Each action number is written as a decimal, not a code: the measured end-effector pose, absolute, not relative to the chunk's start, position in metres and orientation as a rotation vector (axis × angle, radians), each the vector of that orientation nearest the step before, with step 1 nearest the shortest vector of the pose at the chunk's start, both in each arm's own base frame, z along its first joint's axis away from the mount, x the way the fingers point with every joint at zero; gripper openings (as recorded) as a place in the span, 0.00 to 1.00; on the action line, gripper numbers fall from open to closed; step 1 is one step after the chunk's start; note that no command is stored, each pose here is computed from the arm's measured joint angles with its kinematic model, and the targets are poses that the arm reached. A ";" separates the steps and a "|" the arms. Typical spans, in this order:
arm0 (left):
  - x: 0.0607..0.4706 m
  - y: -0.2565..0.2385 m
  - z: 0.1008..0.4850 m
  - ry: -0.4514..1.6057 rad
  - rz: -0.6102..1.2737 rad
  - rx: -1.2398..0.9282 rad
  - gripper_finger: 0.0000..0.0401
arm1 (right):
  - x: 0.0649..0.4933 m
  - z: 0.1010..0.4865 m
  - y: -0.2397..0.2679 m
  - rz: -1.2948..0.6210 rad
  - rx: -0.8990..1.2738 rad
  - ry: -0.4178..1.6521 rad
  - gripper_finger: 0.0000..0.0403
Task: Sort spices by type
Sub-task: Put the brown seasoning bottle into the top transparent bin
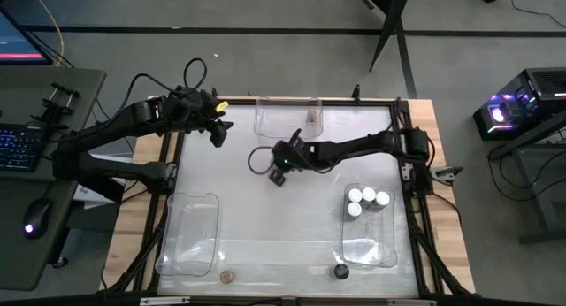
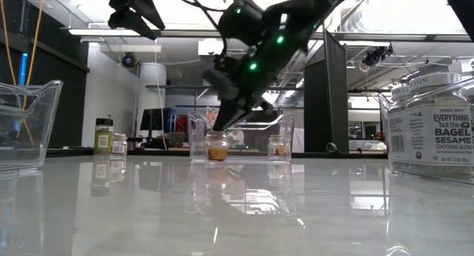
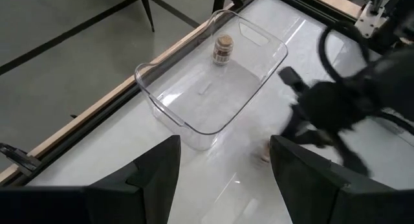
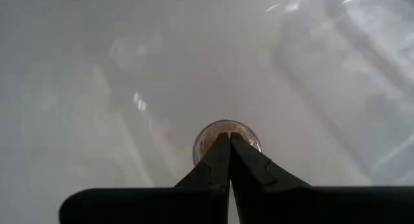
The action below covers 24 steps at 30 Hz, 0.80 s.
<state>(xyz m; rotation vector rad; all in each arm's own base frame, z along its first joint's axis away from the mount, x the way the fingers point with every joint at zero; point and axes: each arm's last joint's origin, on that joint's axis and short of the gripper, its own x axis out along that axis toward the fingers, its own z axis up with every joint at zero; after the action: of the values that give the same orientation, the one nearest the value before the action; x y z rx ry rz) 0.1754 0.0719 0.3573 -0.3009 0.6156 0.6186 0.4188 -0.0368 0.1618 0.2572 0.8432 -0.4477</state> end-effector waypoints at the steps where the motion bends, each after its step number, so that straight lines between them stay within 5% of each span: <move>1: 0.175 0.072 0.357 0.616 0.619 -0.301 0.56 | 0.415 0.164 -0.033 -0.427 0.245 0.878 0.00; 12: 0.175 0.072 0.357 0.615 0.618 -0.301 0.56 | 0.368 0.196 -0.026 -0.330 0.167 1.190 0.00; 20: 0.175 0.072 0.357 0.615 0.618 -0.300 0.56 | 0.348 0.260 -0.035 -0.386 0.300 0.969 0.01; 24: 0.176 0.072 0.358 0.613 0.618 -0.300 0.56 | 0.342 0.259 -0.048 -0.416 0.502 0.994 0.12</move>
<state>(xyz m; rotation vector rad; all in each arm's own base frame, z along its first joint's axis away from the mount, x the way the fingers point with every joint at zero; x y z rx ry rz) 0.1756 0.0719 0.3576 -0.2996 0.6126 0.6176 0.3421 -0.0481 0.2590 0.5023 0.9942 -0.4158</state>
